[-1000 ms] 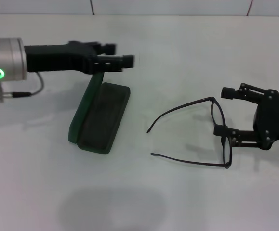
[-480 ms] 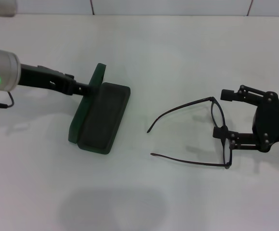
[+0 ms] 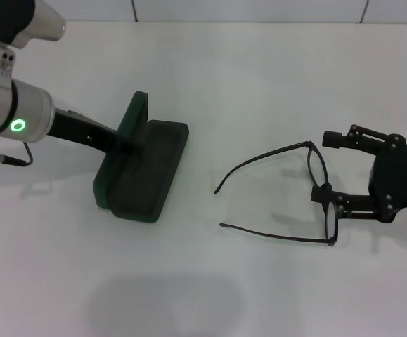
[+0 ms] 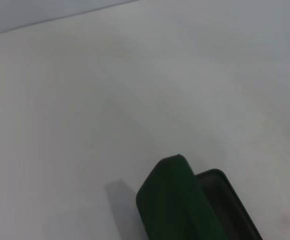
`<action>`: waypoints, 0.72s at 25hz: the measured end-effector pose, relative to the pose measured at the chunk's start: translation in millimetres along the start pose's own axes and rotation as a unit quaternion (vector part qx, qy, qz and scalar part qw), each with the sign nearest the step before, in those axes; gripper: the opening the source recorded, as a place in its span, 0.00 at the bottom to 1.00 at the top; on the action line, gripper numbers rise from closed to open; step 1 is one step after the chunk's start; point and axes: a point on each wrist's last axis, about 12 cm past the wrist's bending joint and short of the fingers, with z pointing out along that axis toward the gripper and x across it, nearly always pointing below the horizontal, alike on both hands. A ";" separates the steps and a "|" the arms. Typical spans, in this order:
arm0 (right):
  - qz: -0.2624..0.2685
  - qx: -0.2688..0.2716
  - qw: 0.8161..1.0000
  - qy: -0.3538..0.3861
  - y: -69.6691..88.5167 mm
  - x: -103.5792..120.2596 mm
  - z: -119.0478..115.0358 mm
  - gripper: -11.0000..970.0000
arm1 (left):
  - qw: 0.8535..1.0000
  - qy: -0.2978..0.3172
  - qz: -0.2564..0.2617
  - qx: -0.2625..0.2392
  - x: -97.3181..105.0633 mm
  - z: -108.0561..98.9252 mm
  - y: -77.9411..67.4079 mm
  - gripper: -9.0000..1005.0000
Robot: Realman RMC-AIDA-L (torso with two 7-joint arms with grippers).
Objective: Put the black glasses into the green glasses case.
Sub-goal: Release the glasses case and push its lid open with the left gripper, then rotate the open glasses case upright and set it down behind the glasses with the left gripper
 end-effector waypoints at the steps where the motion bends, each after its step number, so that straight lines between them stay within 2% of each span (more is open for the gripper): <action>1: 0.000 0.000 1.000 0.000 0.3 0.3 -0.3 0.89 | 1.000 0.001 -0.003 -0.002 -1.6 -0.1 -0.2 0.67; 8: -0.004 0.002 1.000 0.001 1.3 1.4 -1.4 0.88 | 1.000 -0.005 -0.005 -0.009 -9.9 -3.2 0.9 0.48; 15: -0.006 -0.001 1.000 -0.002 2.1 0.7 -0.7 0.89 | 0.998 -0.006 0.044 -0.035 -22.5 -2.4 1.4 0.26; 16: -0.006 -0.002 1.000 -0.003 2.2 0.7 -0.7 0.89 | 0.998 -0.010 0.059 -0.038 -26.7 -2.7 0.3 0.22; 18: -0.006 -0.001 1.000 -0.003 2.1 0.7 -0.7 0.89 | 0.994 -0.025 0.098 -0.046 -36.9 -4.3 -1.2 0.21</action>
